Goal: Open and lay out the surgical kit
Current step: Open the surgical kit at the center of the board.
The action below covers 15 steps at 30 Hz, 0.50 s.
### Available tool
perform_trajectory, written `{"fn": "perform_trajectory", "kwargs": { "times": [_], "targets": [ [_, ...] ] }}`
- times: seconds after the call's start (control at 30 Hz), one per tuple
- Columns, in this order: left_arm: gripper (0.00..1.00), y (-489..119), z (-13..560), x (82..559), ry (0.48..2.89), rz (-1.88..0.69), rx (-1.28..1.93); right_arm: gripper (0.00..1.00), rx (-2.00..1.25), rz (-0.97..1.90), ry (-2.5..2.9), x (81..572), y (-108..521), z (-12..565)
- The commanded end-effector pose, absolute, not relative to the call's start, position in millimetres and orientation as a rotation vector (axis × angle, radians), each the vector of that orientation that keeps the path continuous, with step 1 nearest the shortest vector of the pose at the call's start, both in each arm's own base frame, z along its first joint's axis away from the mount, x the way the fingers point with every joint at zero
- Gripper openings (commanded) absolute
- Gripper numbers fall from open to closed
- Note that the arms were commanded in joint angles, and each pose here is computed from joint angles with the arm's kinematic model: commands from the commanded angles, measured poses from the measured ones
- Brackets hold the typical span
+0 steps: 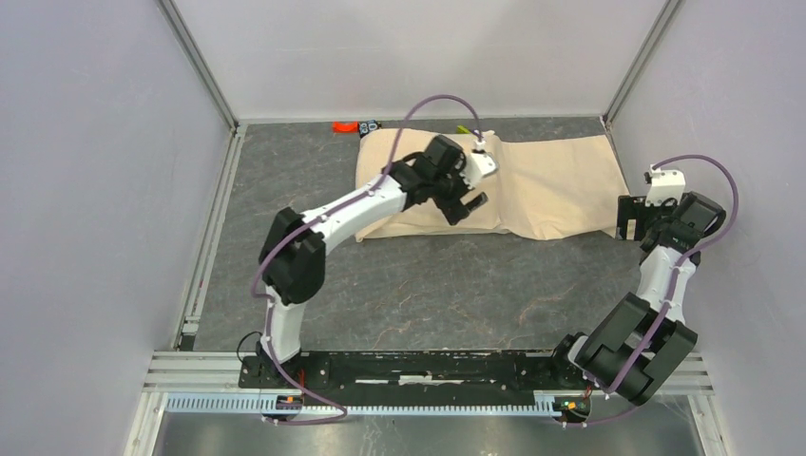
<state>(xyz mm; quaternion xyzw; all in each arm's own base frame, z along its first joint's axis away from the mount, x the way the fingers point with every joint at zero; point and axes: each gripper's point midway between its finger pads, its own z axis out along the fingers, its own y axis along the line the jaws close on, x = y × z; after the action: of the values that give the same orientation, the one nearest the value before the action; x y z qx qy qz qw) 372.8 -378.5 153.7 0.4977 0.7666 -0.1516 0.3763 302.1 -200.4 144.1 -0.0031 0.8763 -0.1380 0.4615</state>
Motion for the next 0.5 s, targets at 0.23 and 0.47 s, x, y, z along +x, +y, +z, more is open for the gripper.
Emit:
{"fn": "perform_trajectory", "kwargs": {
  "times": [0.23,0.47],
  "targets": [
    [1.0,-470,134,345,1.764,-0.203,1.522,0.98,-0.097,-0.184,2.067,311,-169,159],
    [0.74,-485,114,354,1.798,-0.16,1.484,0.98,-0.121,-0.116,2.077,310,-158,154]
  ]
}}
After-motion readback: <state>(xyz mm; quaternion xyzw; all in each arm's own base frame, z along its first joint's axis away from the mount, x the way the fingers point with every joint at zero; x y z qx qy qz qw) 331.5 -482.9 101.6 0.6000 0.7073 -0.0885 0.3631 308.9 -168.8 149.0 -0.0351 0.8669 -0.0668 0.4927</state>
